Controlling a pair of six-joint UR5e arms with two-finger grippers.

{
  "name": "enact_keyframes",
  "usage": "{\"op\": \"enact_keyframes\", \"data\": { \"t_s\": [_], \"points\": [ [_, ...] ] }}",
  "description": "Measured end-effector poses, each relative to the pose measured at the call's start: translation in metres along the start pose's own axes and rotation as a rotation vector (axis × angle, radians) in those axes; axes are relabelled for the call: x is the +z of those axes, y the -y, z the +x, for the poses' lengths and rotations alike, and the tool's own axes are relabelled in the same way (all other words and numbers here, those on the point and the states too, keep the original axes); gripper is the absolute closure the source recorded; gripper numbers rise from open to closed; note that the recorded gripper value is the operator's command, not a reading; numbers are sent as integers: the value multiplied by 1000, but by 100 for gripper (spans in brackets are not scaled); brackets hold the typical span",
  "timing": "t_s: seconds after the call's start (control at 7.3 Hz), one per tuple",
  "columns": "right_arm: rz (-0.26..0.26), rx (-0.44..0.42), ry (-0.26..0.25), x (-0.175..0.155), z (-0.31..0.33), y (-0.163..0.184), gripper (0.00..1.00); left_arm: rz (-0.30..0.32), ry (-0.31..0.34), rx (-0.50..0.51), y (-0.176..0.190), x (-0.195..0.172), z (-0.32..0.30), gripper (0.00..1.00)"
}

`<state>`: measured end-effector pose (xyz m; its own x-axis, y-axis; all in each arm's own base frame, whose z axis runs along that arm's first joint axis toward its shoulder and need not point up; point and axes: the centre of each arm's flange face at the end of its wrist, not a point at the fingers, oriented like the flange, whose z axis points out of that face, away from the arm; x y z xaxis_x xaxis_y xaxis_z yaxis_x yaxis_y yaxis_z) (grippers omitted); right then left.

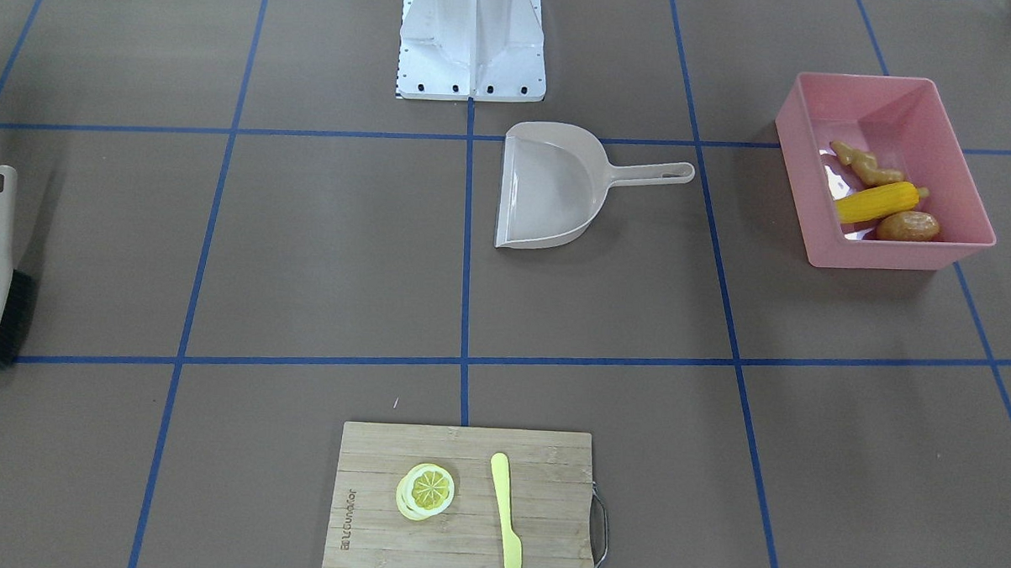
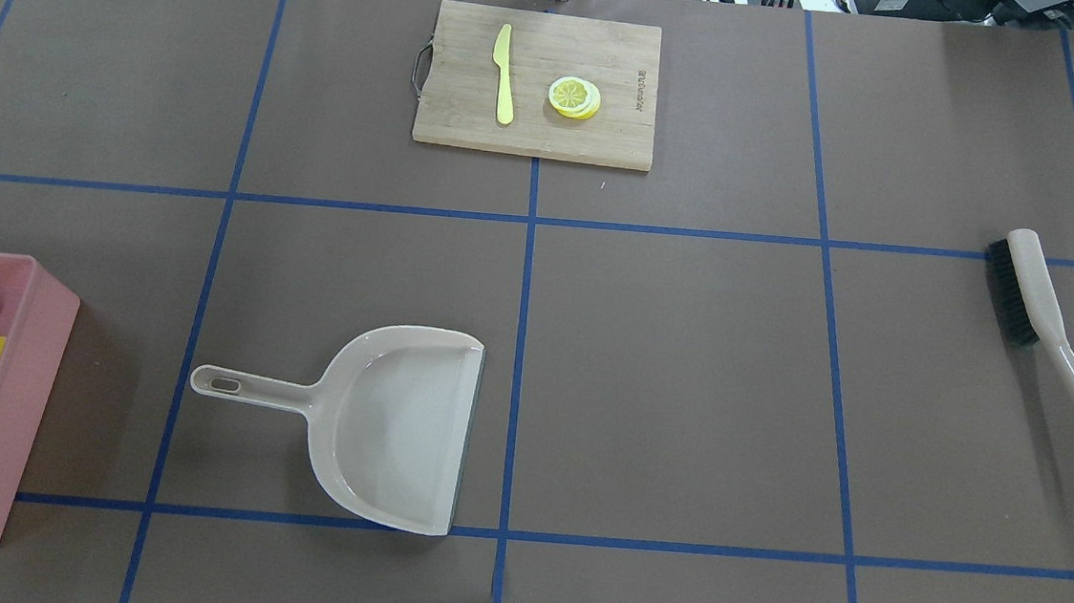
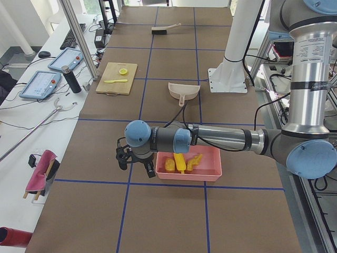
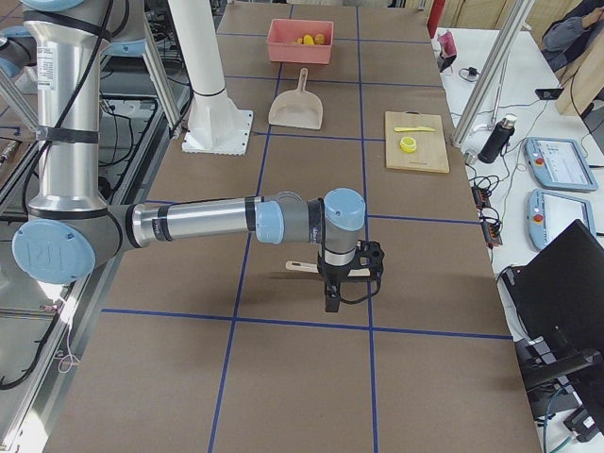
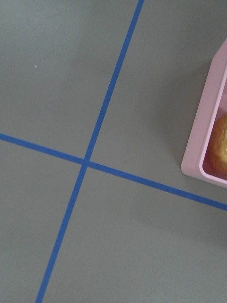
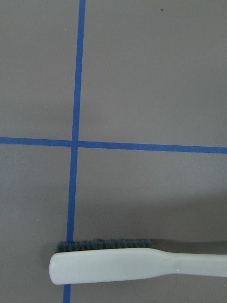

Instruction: Sweep and dump trash into bin

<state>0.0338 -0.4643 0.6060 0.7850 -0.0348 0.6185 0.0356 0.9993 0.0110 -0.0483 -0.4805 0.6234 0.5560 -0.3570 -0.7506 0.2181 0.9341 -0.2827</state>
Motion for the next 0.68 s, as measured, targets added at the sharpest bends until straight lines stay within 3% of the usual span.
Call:
{"op": "enact_keyframes", "data": {
  "t_s": [0.68],
  "points": [
    [-5,3,-2,2,2,0,0,43,95,24,2,-3,-18,1]
  ]
}}
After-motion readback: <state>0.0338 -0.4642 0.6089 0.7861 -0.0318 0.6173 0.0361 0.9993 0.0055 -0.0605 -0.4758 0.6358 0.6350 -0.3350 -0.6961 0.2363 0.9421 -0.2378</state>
